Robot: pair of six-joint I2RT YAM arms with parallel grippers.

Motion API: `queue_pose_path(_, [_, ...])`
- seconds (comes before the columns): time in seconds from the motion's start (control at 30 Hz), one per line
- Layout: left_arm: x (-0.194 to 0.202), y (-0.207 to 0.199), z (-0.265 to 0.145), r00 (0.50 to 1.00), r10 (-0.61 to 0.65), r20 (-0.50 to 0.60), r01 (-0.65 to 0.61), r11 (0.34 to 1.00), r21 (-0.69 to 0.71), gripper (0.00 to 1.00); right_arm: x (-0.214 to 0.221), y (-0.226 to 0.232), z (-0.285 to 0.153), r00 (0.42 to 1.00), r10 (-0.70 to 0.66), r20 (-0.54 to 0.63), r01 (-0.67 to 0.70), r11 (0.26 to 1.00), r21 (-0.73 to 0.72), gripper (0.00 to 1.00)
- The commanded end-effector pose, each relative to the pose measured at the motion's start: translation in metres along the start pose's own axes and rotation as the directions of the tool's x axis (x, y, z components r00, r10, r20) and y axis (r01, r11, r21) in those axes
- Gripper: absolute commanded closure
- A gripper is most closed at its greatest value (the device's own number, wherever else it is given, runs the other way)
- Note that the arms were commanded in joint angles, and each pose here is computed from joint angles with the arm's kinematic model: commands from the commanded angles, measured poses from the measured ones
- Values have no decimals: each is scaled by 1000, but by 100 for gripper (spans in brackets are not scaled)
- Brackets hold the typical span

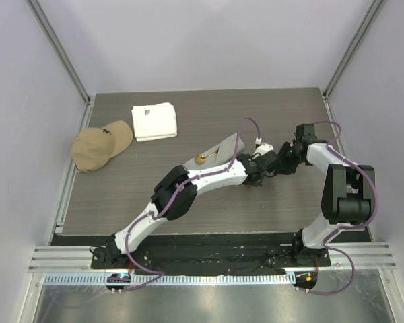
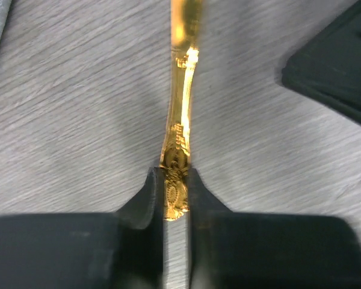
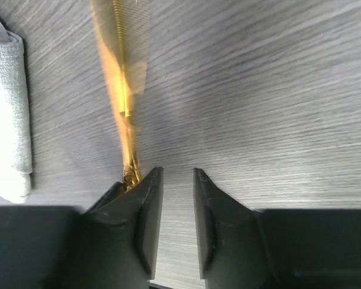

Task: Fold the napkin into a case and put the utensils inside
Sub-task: Rotate the spoon at the center of the board.

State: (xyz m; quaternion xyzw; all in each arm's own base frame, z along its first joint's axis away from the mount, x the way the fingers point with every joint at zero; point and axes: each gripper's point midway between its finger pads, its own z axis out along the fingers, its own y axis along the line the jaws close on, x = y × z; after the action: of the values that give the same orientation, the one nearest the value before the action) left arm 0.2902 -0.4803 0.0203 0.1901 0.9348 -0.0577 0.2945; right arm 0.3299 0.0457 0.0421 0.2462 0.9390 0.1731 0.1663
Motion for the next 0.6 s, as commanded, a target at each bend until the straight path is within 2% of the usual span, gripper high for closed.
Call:
queue_pose_path(0.0, [94,38,23,954,137,-268,-162,984,-74,100,-3,18,-3,999,13,37,-9,995,-102,56])
queue_pose_path(0.1, [98,29,17,940,164,-299,-171,985,5,100,2,26,0,998,39,49,-30,984,-174,41])
queue_pose_path(0.17, [101,24,14,935,157,-318,-147,988,56,100,7,29,3,999,32,43,-23,978,-206,36])
queue_pose_path(0.4, [106,19,17,937,83,-339,-26,985,169,100,17,39,18,999,36,-1,-35,968,-249,37])
queue_pose_path(0.43, [106,21,19,937,62,-344,-3,985,171,100,19,39,19,999,42,-9,-43,968,-246,41])
queue_pose_path(0.57, [107,22,18,936,76,-344,-10,982,189,100,22,29,19,999,33,10,-30,982,-187,42])
